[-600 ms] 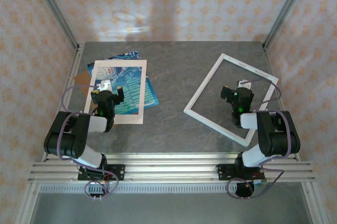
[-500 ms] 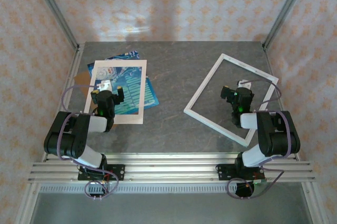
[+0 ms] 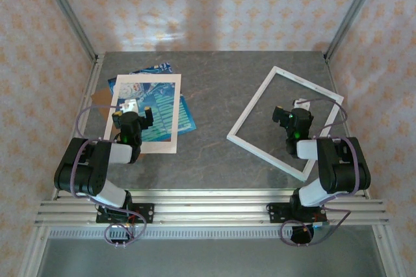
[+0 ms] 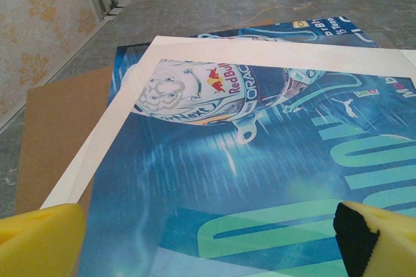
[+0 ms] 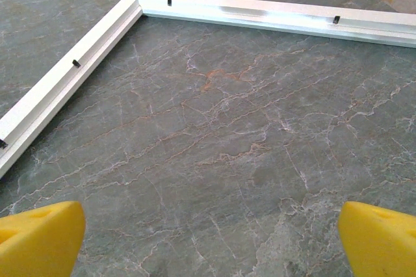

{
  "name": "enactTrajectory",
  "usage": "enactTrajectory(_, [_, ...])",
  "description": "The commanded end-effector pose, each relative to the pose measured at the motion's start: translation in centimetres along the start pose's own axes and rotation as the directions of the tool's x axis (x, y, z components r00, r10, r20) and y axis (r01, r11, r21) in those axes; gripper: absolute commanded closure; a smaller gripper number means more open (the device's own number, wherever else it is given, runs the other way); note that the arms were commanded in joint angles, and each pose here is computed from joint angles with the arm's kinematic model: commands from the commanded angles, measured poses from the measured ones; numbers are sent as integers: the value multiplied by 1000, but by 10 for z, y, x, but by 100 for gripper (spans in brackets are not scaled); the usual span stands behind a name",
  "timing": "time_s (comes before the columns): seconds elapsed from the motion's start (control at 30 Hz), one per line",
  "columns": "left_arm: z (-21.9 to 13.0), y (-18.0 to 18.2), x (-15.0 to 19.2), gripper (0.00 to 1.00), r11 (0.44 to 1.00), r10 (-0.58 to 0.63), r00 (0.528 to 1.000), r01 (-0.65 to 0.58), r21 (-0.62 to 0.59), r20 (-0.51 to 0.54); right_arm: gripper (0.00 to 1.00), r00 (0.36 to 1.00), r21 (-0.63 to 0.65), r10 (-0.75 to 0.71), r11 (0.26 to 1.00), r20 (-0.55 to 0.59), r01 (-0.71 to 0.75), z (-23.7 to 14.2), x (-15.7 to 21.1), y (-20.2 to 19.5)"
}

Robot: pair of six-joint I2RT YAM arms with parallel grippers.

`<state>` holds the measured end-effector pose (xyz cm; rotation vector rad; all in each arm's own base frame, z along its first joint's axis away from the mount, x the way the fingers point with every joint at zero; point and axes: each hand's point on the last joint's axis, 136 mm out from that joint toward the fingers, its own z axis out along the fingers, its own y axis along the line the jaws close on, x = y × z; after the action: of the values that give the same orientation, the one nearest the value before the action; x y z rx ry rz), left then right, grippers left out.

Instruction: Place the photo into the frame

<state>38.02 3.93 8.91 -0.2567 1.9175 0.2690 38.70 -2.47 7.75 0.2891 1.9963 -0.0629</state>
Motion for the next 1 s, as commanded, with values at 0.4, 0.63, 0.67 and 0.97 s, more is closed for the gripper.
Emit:
enactTrajectory(0.4, [3,0,-13,0,1000,-4,999,4,-16,42,1,999,12,-11,1000,39,10,2,-15,1])
enactTrajectory(0.63, [-7,1,-29,0,1000,10,999,-9,-20,45,0,1000,73,8,997,28,-10,-9,-36,-7])
enactTrajectory(0.67, [-9,3,-34,0,999,11,999,-10,-31,36,1,1000,100,15,995,17,-17,-13,-41,-12])
enactTrajectory(0.97, [-14,10,-84,0,982,-162,985,153,-113,-68,0,966,365,173,926,-192,-94,-45,-37,-56])
